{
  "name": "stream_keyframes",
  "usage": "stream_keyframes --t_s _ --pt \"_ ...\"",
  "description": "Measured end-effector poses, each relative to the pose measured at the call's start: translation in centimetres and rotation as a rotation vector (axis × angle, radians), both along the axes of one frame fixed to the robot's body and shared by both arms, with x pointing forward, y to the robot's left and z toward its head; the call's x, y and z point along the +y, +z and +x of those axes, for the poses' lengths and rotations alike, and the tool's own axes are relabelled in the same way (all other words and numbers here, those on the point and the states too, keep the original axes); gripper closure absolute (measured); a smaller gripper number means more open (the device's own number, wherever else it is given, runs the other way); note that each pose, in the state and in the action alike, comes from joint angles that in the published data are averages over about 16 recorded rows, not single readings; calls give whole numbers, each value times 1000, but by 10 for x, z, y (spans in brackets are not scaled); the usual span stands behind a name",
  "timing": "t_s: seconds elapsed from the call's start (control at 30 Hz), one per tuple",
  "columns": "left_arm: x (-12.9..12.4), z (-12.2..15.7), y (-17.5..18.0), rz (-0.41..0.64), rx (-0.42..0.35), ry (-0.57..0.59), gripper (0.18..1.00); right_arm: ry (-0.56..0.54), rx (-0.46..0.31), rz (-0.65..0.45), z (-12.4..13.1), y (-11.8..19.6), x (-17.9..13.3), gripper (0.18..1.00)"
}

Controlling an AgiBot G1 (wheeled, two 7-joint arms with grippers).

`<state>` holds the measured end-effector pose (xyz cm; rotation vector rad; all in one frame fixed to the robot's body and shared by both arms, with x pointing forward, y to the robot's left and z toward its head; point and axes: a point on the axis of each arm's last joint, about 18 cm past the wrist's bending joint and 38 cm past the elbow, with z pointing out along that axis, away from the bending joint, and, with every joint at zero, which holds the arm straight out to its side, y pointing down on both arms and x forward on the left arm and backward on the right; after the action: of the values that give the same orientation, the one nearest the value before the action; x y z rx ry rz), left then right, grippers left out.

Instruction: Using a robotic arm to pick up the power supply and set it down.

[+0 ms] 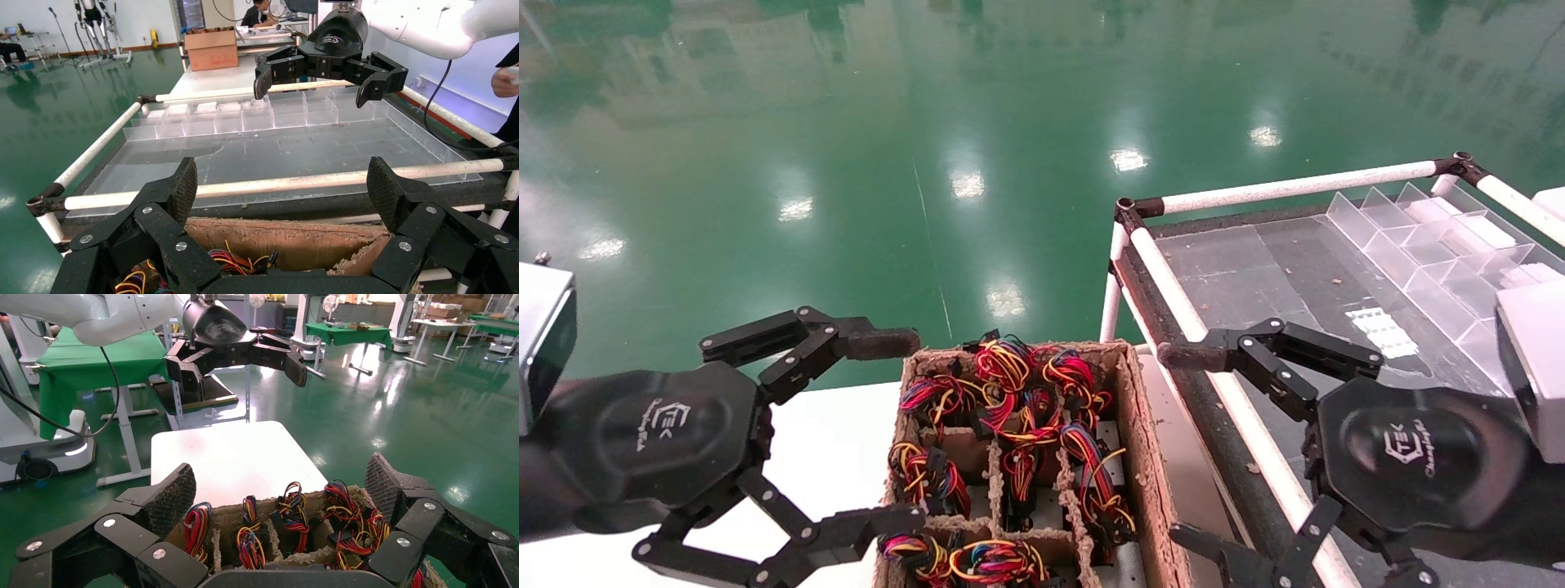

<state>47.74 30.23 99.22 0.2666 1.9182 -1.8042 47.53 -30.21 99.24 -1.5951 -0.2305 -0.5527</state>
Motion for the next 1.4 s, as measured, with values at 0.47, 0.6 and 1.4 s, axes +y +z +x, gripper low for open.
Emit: stream_keyframes --t_s 0.47,0.6,1.4 --pt "0 0 0 0 0 0 246 0 0 0 0 0 0 178" --pt "0 0 0 0 0 0 297 0 0 0 0 0 0 178" --pt "0 0 0 0 0 0 805 0 0 0 0 0 0 178"
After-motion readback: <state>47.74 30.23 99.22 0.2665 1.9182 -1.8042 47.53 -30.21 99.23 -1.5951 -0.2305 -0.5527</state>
